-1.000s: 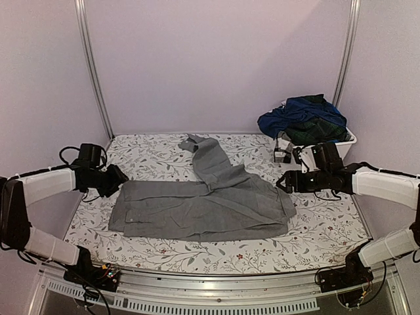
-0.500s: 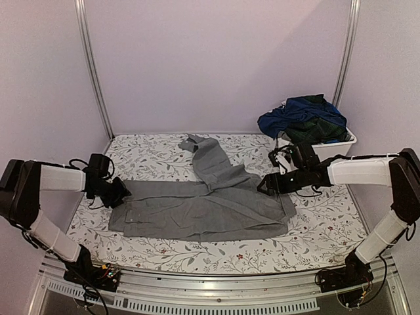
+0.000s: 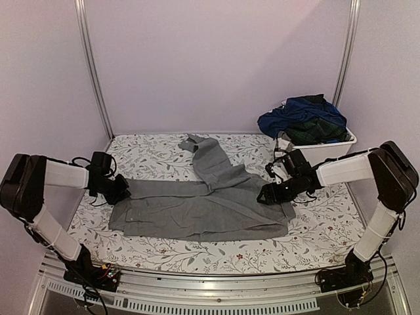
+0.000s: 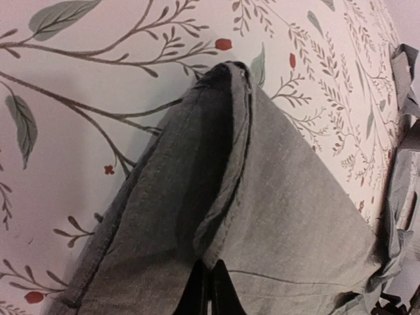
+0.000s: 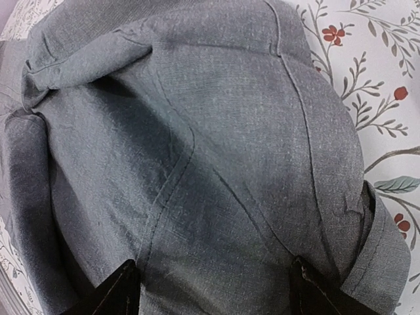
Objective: Fold and stack the mixed laundry pile
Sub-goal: Flatten out the crumpled shirt at the center of the board.
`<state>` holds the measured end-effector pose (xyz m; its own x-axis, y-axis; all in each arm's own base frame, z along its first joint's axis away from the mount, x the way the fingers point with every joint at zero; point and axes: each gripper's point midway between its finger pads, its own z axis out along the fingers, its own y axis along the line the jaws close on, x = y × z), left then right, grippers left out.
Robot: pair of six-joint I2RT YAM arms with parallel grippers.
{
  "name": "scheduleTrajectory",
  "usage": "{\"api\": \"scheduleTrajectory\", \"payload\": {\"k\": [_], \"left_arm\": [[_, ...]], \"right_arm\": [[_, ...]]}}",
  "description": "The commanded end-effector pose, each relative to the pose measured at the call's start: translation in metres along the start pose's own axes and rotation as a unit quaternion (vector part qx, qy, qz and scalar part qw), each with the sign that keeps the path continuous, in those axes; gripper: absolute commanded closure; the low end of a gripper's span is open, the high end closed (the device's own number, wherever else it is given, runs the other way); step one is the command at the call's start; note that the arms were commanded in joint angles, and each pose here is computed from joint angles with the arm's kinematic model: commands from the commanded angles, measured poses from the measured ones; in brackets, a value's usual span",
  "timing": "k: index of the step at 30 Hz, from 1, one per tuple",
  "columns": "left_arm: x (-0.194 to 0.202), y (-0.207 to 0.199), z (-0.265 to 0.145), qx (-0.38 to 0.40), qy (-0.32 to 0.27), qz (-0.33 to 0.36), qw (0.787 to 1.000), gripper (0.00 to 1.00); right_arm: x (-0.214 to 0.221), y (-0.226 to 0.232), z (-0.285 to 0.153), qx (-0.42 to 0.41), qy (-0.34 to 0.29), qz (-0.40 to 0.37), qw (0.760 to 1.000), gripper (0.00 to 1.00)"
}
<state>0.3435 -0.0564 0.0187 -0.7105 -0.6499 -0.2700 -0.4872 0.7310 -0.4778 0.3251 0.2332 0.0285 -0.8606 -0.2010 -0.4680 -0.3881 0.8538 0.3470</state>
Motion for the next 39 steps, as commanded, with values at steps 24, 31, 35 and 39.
{"api": "scheduleTrajectory", "payload": {"k": [24, 31, 35, 39], "left_arm": [[-0.215, -0.087, 0.009, 0.109, -0.112, 0.024, 0.987, 0.48], [-0.098, -0.062, -0.046, 0.044, -0.083, 0.062, 0.994, 0.13], [-0.038, -0.022, -0.047, 0.032, -0.043, 0.017, 0.998, 0.24], [-0.017, 0.015, -0.043, -0.02, -0.04, -0.004, 0.999, 0.24]], "right_arm": [[-0.05, 0.013, -0.026, -0.031, -0.052, -0.039, 0.997, 0.17], [-0.047, 0.107, -0.025, -0.136, -0.032, -0.129, 0.982, 0.15], [-0.038, 0.123, -0.005, -0.133, -0.001, -0.158, 0.978, 0.15], [-0.028, 0.132, 0.008, -0.133, 0.018, -0.176, 0.975, 0.15]]}}
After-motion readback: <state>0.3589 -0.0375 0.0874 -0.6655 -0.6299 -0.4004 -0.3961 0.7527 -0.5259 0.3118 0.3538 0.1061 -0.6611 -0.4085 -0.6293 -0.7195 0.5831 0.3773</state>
